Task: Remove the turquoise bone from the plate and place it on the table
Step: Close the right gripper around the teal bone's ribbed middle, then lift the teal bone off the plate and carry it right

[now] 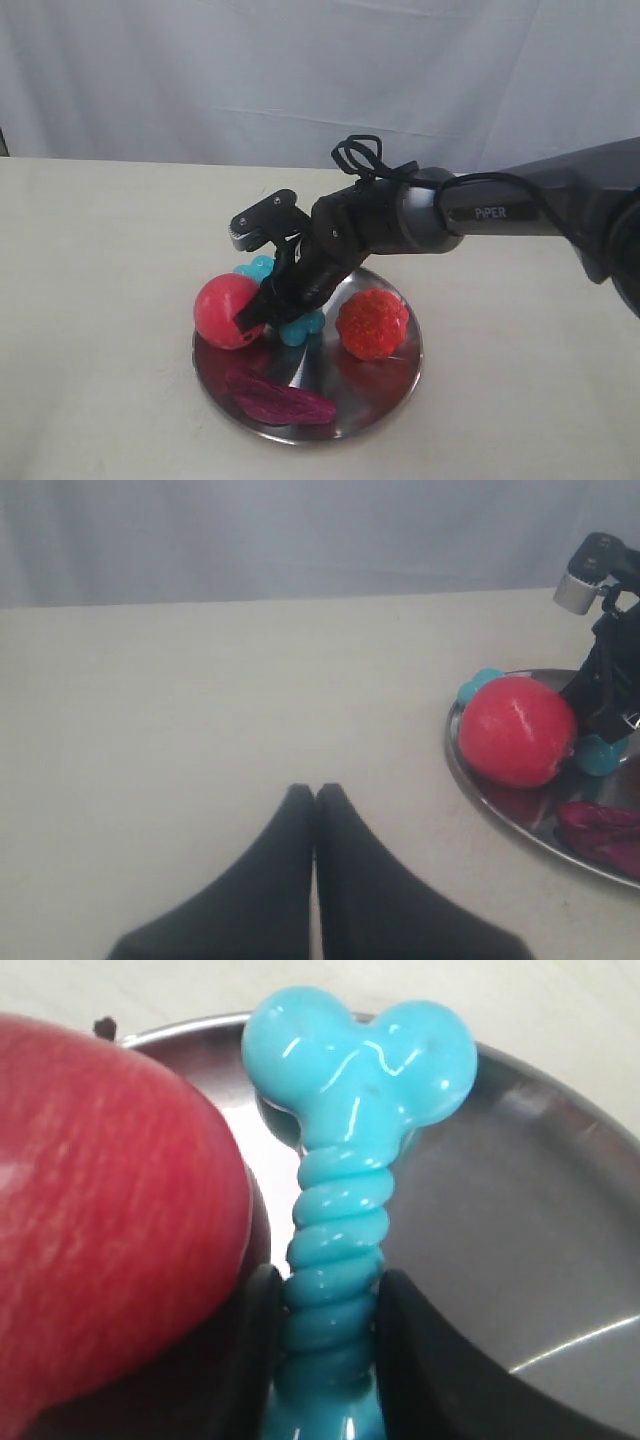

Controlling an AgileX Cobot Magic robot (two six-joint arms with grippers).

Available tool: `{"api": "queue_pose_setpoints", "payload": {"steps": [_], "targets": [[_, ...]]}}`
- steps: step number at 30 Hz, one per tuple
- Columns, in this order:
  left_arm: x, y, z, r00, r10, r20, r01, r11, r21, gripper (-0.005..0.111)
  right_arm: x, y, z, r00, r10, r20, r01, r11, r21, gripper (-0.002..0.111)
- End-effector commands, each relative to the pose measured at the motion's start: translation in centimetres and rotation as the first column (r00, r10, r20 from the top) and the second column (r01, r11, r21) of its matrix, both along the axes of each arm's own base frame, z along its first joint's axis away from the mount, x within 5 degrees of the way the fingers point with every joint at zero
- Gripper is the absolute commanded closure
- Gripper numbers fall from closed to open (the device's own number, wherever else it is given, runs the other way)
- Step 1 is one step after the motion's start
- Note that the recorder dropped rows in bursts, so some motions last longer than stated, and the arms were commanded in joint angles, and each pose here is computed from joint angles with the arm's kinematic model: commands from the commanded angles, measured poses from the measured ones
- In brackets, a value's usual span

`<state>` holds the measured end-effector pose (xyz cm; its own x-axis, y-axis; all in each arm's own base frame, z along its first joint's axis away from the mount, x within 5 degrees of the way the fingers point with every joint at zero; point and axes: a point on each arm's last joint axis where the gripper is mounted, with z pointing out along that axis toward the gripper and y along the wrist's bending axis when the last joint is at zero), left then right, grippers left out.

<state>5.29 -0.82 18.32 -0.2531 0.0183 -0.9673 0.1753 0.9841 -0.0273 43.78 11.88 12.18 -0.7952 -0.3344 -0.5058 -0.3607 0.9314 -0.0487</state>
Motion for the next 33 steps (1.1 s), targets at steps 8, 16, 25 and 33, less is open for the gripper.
{"api": "queue_pose_setpoints", "payload": {"steps": [8,16,25,33], "targets": [[0.0,0.0,-0.1,1.0,-0.002,-0.001,0.002,1.0,-0.001,0.107,-0.3,-0.2,4.2,0.998,-0.015,0.06,0.013,1.0,0.024,0.109],[0.0,0.0,-0.1,1.0,-0.002,-0.002,0.002,1.0,-0.003,0.107,-2.0,-0.7,9.6,0.996,-0.055,0.071,0.052,0.998,0.041,0.109],[0.0,0.0,-0.1,1.0,-0.002,-0.002,0.002,1.0,-0.003,0.107,-6.2,-2.6,15.9,0.984,-0.149,0.102,0.147,0.989,0.021,0.109],[0.0,0.0,-0.1,1.0,-0.002,-0.001,0.002,1.0,-0.001,0.107,-12.0,-6.4,18.8,0.955,-0.273,0.117,0.278,0.96,-0.026,0.109]]}}
